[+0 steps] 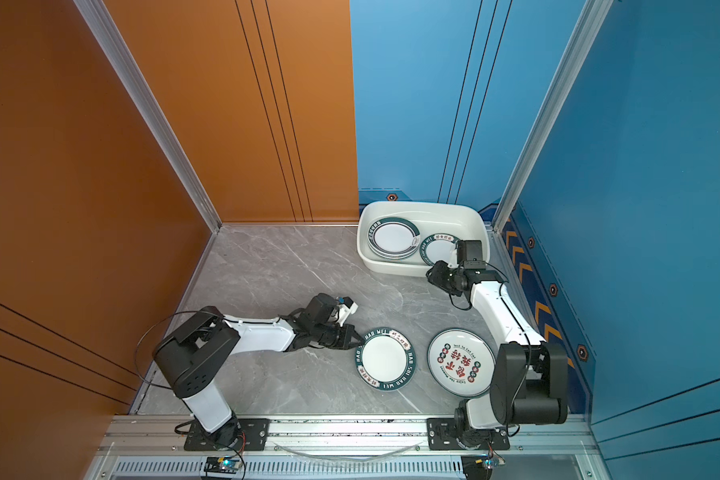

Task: Place the plates into the plastic bin on the countertop
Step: 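Push the 'HAO SHI HAO WEI' plate with the left gripper toward the right gripper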

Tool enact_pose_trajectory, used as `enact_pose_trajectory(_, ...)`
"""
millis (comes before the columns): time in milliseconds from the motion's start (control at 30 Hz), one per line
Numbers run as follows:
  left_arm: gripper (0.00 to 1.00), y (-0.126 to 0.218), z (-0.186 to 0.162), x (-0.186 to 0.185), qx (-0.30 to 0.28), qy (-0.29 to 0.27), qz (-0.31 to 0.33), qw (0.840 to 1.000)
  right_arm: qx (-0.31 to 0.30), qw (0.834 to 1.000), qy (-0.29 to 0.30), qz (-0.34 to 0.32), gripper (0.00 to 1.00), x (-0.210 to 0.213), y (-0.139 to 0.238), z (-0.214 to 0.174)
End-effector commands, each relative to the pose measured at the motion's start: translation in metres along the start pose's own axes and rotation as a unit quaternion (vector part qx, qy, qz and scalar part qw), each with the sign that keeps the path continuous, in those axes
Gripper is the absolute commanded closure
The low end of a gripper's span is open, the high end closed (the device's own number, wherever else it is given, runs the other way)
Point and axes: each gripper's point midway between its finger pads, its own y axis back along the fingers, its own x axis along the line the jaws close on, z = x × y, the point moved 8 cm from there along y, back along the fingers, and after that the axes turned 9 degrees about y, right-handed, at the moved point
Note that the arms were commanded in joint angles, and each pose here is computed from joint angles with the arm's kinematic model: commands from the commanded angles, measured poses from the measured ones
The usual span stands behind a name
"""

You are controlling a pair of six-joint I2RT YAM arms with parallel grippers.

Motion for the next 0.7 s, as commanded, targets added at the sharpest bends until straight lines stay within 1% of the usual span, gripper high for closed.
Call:
enact_pose_trajectory(0, 1.00, 0.018, -0.001, 0.017, -0.007, 0.011, 0.008, 1.000, -0.003, 0.998, 0.030, 0.059, 0.53, 0.013, 0.001, -0.004)
enact_pose_trajectory(100, 1.00, 0.037, 0.006, 0.023, -0.034, 0.031, -0.018, 0.999, 0.007, 0.992, 0.040, 0.119, 0.51, 0.026, -0.005, -0.011)
enact_pose_trajectory(200, 1.00, 0.058, 0.013, 0.026, -0.062, 0.051, -0.059, 0.995, 0.019, 0.984, 0.039, 0.170, 0.50, 0.035, -0.014, -0.018)
enact_pose_trajectory(367, 1.00, 0.097, 0.027, 0.023, -0.116, 0.067, -0.099, 0.986, 0.052, 0.966, 0.044, 0.248, 0.43, 0.054, -0.031, -0.037)
enact_pose_trajectory(433, 1.00, 0.110, 0.032, 0.021, -0.133, 0.070, -0.105, 0.983, 0.067, 0.958, 0.049, 0.275, 0.39, 0.062, -0.039, -0.047)
enact_pose_trajectory(533, 1.00, 0.126, 0.036, 0.022, -0.146, 0.070, -0.093, 0.982, 0.088, 0.951, 0.055, 0.293, 0.37, 0.070, -0.052, -0.060)
enact_pose_trajectory(667, 1.00, 0.139, 0.042, 0.021, -0.157, 0.066, -0.085, 0.982, 0.099, 0.939, 0.054, 0.326, 0.37, 0.083, -0.063, -0.073)
